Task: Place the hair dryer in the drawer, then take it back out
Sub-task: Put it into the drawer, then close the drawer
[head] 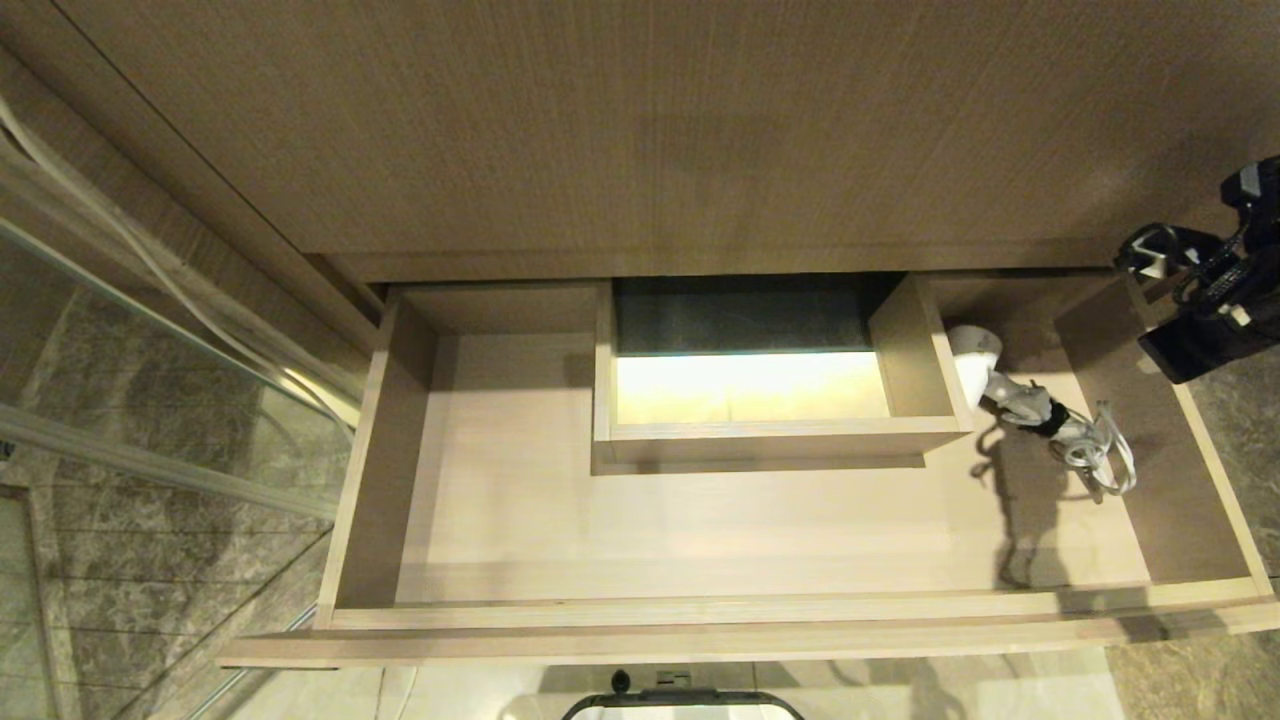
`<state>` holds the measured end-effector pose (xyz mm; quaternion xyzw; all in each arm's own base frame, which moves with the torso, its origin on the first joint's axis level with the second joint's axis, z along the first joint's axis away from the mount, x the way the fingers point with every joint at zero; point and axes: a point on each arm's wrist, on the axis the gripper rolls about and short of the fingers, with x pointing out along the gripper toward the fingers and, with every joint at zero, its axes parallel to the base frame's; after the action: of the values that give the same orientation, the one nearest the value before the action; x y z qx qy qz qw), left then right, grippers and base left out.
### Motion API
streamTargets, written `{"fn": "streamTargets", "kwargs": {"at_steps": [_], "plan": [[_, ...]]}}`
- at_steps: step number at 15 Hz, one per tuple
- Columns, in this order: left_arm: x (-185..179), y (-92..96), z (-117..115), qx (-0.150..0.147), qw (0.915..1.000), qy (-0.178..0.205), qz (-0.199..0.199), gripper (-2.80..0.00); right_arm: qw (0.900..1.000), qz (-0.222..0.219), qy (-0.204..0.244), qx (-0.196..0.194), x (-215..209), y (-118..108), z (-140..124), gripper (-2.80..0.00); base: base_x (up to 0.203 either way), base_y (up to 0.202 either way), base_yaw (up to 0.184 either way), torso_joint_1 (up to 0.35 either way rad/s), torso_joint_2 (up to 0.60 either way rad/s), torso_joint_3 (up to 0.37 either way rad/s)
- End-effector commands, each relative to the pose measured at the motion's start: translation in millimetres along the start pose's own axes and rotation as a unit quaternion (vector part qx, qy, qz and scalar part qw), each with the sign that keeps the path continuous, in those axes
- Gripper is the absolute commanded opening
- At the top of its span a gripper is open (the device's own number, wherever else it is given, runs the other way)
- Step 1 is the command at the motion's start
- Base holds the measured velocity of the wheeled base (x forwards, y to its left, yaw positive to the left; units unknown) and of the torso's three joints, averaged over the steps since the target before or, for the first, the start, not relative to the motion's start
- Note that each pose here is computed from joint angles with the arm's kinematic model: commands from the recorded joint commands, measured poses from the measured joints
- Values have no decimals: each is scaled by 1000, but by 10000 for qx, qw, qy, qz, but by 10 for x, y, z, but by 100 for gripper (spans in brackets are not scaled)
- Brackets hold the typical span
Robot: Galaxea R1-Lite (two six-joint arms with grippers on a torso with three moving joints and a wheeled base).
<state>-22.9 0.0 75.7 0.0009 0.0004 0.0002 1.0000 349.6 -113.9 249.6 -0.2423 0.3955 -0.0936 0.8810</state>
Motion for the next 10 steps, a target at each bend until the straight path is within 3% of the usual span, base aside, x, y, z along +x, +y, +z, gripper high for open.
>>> {"fn": "streamTargets", "kwargs": {"at_steps": [1, 5, 8, 10], "plan": [[0, 0, 1, -1, 10000, 1, -2, -280, 9997, -158, -161, 28, -773, 2, -235, -280, 0, 0, 0, 0, 0, 0], [0, 0, 1, -1, 10000, 3, 4, -280, 9961, 388, 785, -115, -1191, 411, -985, -280, 0, 0, 0, 0, 0, 0], [-1, 0, 1, -1, 10000, -4, 5, -280, 9824, 684, 1721, -258, -1137, 661, -1379, -280, 0, 0, 0, 0, 0, 0], [0, 0, -1, -1, 10000, -1, 6, -280, 9739, 787, 2104, -308, -1042, 771, -1543, -280, 0, 0, 0, 0, 0, 0]]}}
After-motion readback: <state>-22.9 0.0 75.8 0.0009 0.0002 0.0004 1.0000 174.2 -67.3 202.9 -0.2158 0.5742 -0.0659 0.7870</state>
